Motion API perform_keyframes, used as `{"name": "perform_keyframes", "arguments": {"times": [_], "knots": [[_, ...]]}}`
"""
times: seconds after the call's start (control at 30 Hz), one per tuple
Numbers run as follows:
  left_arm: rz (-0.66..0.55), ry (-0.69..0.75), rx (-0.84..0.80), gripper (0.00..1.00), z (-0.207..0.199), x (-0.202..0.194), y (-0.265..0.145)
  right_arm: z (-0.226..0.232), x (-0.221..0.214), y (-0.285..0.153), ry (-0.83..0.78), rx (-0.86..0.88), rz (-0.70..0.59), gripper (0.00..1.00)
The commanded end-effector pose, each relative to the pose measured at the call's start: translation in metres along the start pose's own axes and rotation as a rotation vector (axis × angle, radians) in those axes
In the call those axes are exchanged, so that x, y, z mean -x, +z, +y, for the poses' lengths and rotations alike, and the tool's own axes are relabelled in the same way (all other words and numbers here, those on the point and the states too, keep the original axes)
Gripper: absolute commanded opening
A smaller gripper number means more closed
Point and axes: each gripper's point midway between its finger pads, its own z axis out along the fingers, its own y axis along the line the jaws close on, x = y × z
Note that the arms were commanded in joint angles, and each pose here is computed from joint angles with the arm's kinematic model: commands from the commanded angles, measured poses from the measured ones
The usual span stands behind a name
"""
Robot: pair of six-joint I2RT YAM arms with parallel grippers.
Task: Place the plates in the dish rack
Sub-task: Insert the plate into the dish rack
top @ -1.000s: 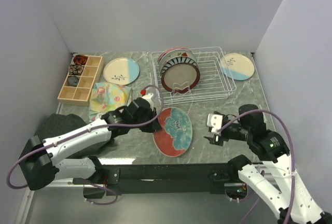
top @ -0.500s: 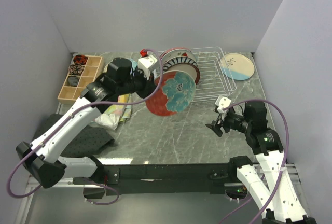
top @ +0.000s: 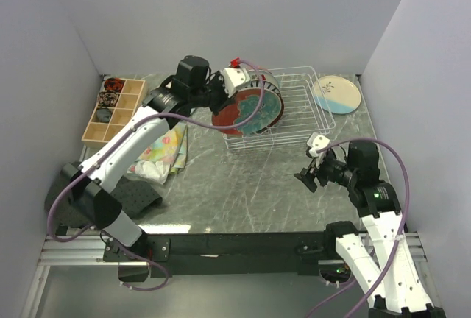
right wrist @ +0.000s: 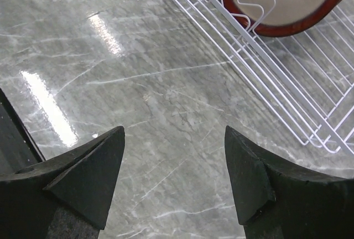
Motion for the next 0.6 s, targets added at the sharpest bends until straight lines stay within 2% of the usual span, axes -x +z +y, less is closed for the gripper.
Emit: {"name": "perform_keyframes", "arguments": {"times": [0.0, 0.23, 0.57], "knots": [[-0.305, 0.236, 0.135, 0.01, 0.045, 0.111, -0.028, -0.010, -0.003, 0.003, 0.001, -0.024, 0.015, 0.79], [-0.254, 0.278, 0.125, 0.01, 0.057, 0.096, 0.007, -0.014, -0.010, 0.006, 0.030, -0.020, 0.043, 0.79], [-0.252, 0.293, 0.109, 0.01, 0.067, 0.095, 0.031, -0.017, -0.015, 0.007, 0.049, -0.022, 0.059, 0.80]]}}
